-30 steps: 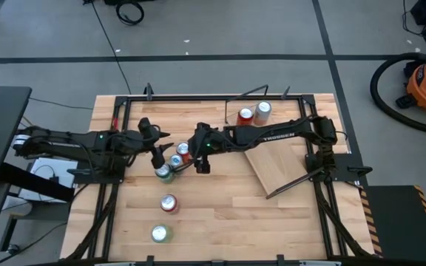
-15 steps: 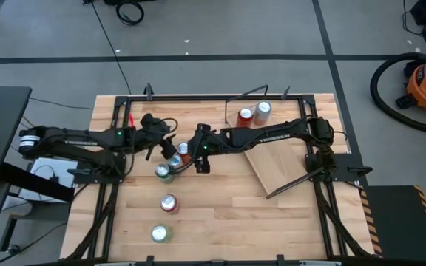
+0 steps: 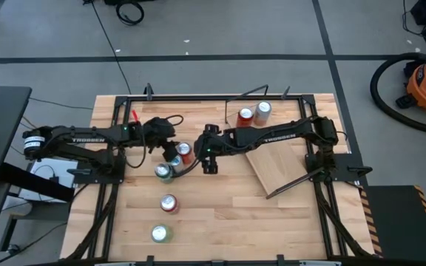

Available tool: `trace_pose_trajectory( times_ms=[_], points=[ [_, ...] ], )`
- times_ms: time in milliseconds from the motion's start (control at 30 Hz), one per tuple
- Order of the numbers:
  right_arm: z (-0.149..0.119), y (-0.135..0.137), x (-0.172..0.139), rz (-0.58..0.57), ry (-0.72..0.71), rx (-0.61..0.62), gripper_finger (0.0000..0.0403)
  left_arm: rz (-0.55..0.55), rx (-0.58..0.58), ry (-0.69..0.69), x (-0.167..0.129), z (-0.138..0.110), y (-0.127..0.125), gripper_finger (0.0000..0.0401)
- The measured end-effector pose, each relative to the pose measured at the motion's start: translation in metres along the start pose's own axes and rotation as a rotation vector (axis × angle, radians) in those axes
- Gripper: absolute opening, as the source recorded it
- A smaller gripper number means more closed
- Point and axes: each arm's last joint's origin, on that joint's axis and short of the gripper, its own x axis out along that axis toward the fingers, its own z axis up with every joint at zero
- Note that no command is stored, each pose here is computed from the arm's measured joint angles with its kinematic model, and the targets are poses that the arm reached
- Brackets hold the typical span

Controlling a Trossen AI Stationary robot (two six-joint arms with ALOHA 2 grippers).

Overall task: Place canned beverage on shelf
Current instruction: Put the top orange soda can on the shelf

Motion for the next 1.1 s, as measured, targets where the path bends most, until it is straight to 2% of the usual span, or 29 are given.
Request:
trace_pose_trajectory(
  times_ms=[233, 1100],
  points=[
    [-0.002, 0.000, 0.000, 0.004, 0.020, 0.001, 0.0352, -0.061, 0.009, 0.040, 0.000, -0.003, -0.002, 0.0194],
    [0.005, 0.015, 0.003, 0.096, -0.059, 0.043, 0.0352, -0.151, 0.139, -0.039, 0.018, 0.004, -0.017, 0.0194]
  ],
)
